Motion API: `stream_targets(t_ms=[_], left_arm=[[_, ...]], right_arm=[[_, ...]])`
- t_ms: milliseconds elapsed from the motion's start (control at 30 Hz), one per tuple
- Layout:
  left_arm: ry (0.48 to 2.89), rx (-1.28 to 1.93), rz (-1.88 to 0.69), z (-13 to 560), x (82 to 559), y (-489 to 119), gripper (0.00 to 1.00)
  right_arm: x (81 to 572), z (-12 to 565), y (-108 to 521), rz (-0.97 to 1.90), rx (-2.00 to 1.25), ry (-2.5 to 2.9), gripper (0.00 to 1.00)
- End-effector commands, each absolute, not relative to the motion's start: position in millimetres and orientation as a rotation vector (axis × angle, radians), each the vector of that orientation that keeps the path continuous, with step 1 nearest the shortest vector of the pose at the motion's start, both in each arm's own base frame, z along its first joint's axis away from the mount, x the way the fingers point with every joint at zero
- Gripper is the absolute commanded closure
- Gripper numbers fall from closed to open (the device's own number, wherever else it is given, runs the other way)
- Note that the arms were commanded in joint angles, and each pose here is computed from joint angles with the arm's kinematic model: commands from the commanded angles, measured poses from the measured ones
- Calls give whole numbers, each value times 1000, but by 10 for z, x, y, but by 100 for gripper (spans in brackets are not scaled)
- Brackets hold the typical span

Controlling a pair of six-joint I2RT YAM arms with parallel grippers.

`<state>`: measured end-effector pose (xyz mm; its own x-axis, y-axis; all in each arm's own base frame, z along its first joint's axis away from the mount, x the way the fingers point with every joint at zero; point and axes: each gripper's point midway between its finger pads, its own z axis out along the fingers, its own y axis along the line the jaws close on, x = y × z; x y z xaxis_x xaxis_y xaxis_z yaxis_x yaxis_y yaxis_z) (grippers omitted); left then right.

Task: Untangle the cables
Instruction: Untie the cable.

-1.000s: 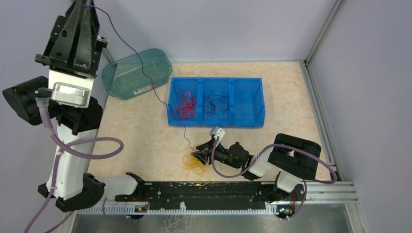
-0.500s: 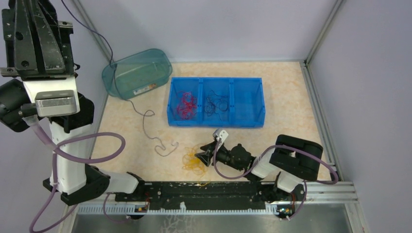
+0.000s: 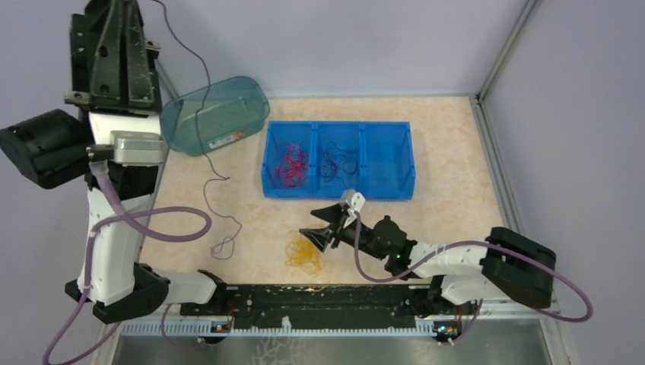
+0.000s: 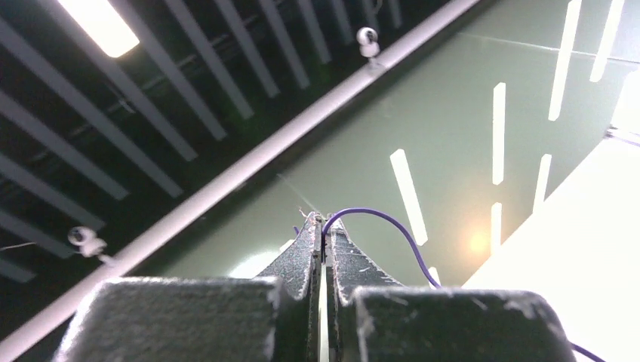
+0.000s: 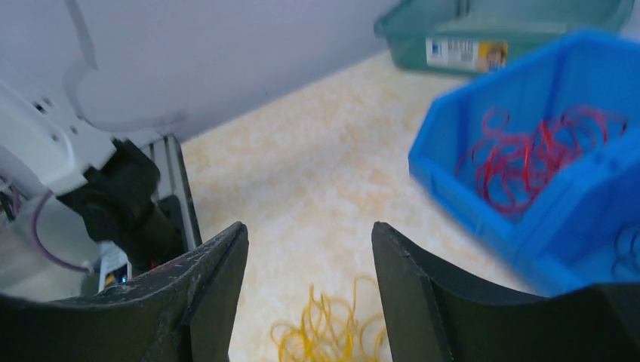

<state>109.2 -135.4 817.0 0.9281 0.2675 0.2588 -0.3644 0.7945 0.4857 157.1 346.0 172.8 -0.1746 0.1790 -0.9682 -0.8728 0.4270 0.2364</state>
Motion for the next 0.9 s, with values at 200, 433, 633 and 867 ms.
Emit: stream_targets(t_ms=[200,433,633,867], left_arm=[[100,772,180,7667,1971,-1909,100],[154,810,178,7484,2475,-2207,100],[182,833,177,7300,2856,-2557,100],[183,860,196,7135,3114,-2882,100]], right_arm=[[1652,3148,3256,974,-577,1153,38],[1925,3189,2908,801,-421,1216,40],[2171,3156,2632,631,-298,1282,41],[2257,3135,2400,558,-213,1301,42]])
